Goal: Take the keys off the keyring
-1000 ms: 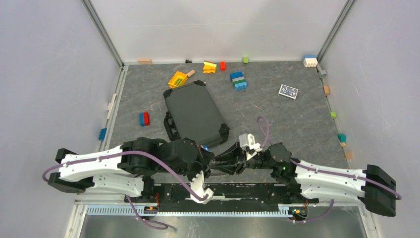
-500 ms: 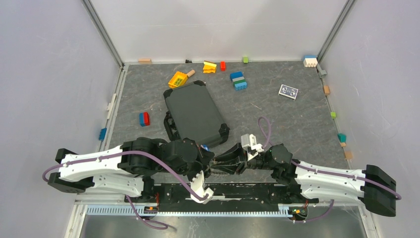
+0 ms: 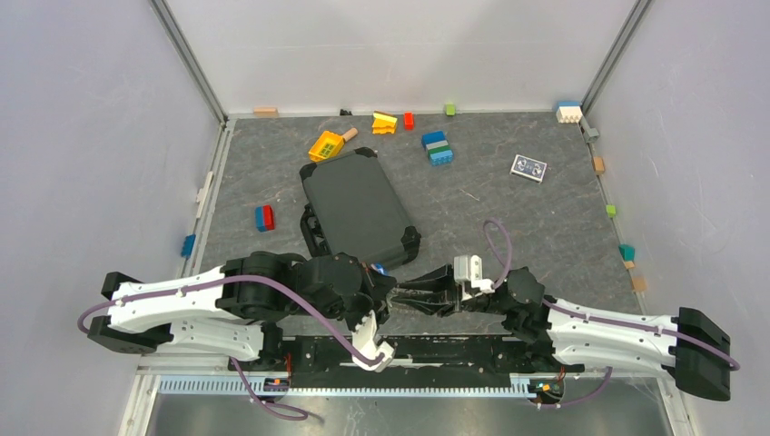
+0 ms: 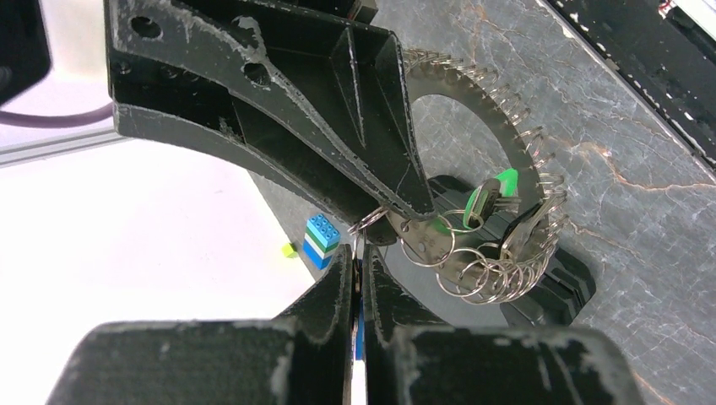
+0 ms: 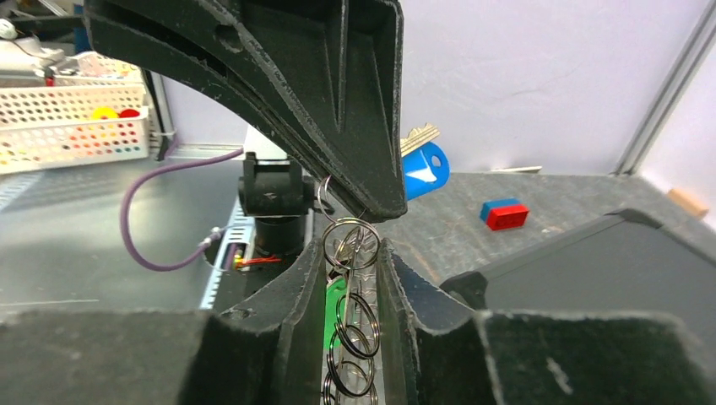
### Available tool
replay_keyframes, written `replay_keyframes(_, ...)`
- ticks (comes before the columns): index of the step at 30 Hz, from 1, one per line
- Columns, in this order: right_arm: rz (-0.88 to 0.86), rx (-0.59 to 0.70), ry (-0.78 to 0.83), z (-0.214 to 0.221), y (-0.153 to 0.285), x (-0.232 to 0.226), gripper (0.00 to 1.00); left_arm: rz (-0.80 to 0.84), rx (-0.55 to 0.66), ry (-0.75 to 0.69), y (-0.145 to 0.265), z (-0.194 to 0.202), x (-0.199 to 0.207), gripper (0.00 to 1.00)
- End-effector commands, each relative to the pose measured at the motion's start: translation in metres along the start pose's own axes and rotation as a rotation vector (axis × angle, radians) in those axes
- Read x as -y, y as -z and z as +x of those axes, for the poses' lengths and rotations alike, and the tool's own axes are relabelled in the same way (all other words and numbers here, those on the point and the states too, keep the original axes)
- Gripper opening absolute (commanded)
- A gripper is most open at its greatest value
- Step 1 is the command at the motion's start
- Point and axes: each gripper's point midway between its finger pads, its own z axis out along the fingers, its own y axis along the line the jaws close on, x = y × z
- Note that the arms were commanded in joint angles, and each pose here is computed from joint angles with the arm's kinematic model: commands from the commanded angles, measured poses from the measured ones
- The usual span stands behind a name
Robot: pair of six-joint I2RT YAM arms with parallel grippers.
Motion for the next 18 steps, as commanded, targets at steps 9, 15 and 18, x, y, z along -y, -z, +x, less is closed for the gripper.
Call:
replay_keyframes(9,0.01,-0.031,0.403,-0.0191,-0.0029,0.0193,0.21,-0.053,0.018,0.091,0.0073,-0.0052,-0.0152,0.02)
replay_keyframes(15,-0.03,-0.073,0.519,-0.0152,-0.0013,0.0188,0.21,-0.052,0.009,0.102,0.0062,-0.0043,-0.0151,0.02)
replay_keyframes(18,-0.043,-0.071,0.576,-0.0165,0.0007,0.0182,0.2,-0.054,0.004,0.112,0.0061,-0.0035,-0.0151,0.02)
